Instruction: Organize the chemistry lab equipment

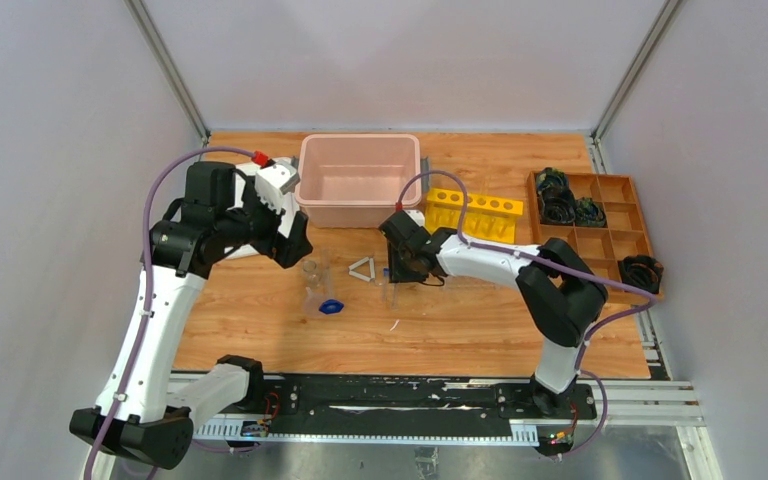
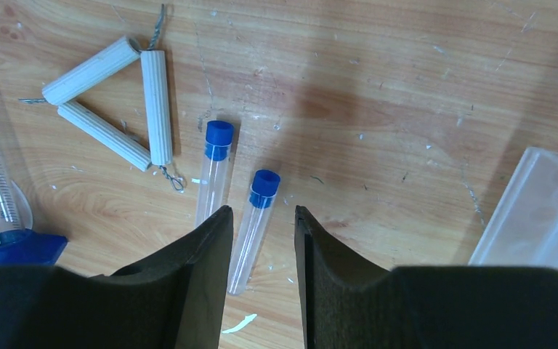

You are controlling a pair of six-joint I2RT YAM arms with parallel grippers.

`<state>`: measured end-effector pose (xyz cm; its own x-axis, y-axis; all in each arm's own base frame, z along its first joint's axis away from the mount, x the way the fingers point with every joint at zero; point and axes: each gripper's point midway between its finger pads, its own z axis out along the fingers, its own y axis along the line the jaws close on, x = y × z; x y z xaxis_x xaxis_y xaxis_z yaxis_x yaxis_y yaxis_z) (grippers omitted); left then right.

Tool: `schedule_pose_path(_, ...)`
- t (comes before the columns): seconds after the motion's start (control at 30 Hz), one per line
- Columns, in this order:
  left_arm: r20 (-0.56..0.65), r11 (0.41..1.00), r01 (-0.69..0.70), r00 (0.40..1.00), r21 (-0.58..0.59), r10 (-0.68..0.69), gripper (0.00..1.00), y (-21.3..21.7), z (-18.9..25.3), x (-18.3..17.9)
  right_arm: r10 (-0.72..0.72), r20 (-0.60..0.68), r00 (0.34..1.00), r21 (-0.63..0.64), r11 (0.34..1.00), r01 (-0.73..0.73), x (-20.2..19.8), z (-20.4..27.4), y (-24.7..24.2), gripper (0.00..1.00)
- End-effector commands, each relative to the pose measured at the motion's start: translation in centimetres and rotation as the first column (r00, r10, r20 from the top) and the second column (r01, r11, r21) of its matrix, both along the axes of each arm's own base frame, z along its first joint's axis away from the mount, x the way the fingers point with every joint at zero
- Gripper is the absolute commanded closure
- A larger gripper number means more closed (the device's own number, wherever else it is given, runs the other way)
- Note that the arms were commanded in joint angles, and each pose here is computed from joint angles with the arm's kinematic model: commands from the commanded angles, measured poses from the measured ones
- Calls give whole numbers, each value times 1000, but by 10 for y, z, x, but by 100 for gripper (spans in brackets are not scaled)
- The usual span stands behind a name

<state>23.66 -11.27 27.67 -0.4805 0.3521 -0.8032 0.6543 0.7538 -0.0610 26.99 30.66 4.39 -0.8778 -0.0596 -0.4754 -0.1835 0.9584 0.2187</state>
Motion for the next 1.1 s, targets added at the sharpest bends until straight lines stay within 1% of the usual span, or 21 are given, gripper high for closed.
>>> schedule_pose_path(0.0,25,1000,9,1000,3,-9,0,0,3,-2,-1,-31,1000,8,1000,1,-5,-7,11,59)
schedule_pose_path(0.13,27,1000,10,1000,6,-10,0,1,2,-3,-10,-55,998,-17,1000,10,-6,-18,10,62)
schedule_pose_path(0.23,30,1000,11,999,7,-11,0,1,2,-3,-13,-68,998,-35,999,11,-7,-24,11,68)
schedule_pose_path(0.3,36,1000,12,999,7,-12,0,1,3,-4,-12,-75,997,-48,999,8,-8,-26,12,73)
schedule_pose_path(0.4,40,1000,15,999,9,-15,0,1,4,-4,-14,-71,997,-52,999,10,-6,-22,13,86)
schedule_pose_path(0.47,43,1000,16,999,11,-16,0,1,4,-5,-21,-53,998,-45,999,19,-3,-14,12,95)
schedule_pose_path(0.53,43,1000,17,999,10,-17,0,1,4,-5,-30,-26,999,-22,999,29,0,1,12,100)
schedule_pose_path(0.73,33,999,33,999,-6,-33,0,-2,3,-7,-34,74,997,83,996,28,9,63,16,100)
schedule_pose_path(0.87,28,997,70,997,-31,-70,0,-8,2,-13,-13,127,992,201,979,-13,12,114,32,100)
schedule_pose_path(0.93,19,993,102,995,-58,-101,0,-14,2,-17,0,151,989,277,960,-42,12,140,44,100)
schedule_pose_path(1.07,1,980,159,987,-121,-160,0,-26,5,-27,2,256,967,445,888,-120,10,195,74,100)
